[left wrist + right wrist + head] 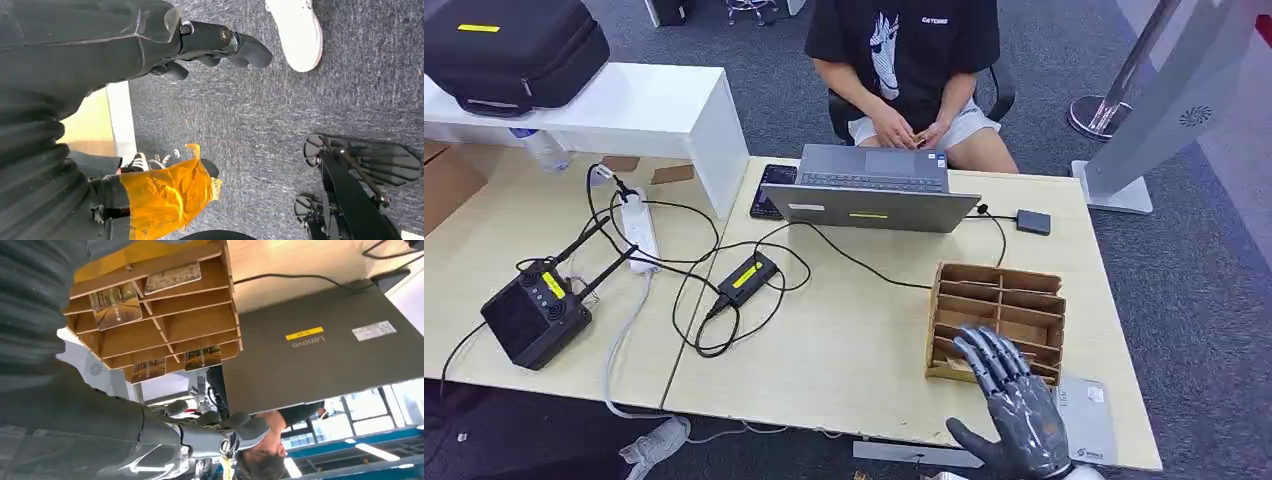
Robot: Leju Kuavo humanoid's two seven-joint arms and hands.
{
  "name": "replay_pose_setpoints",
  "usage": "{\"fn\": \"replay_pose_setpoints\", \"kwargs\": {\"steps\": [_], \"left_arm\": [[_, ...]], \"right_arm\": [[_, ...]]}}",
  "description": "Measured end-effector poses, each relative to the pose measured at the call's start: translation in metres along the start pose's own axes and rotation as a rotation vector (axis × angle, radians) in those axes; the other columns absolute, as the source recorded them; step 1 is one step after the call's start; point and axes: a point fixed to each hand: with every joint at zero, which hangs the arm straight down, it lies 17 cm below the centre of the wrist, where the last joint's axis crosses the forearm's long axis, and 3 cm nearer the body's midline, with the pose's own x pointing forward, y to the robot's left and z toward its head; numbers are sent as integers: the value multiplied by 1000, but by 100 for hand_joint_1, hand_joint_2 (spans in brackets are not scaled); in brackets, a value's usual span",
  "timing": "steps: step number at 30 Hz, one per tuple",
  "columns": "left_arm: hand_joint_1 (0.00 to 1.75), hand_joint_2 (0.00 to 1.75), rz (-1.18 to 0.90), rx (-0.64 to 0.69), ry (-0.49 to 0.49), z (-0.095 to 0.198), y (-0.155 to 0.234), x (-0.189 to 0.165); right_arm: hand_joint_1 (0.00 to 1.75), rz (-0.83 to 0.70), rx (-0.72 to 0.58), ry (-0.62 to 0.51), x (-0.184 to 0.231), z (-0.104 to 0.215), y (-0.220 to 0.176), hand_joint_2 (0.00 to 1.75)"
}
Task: Pass the card to the sensor for recognition and then transmit it.
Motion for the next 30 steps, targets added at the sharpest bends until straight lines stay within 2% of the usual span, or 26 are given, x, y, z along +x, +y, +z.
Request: {"fn": "replay_pose_setpoints", "kwargs": {"steps": [9,22,30], "left_arm": [[0,175,-7,-1,0,0,0,0],[0,175,-16,-3,0,0,-1,0],[0,175,-18,-2,1,0,0,-1]], "right_arm": [[0,153,18,30,-17,-8,11,175],[0,168,81,100,-37,-9,43,175],[0,165,25,139,-38,-13,42,175]]}}
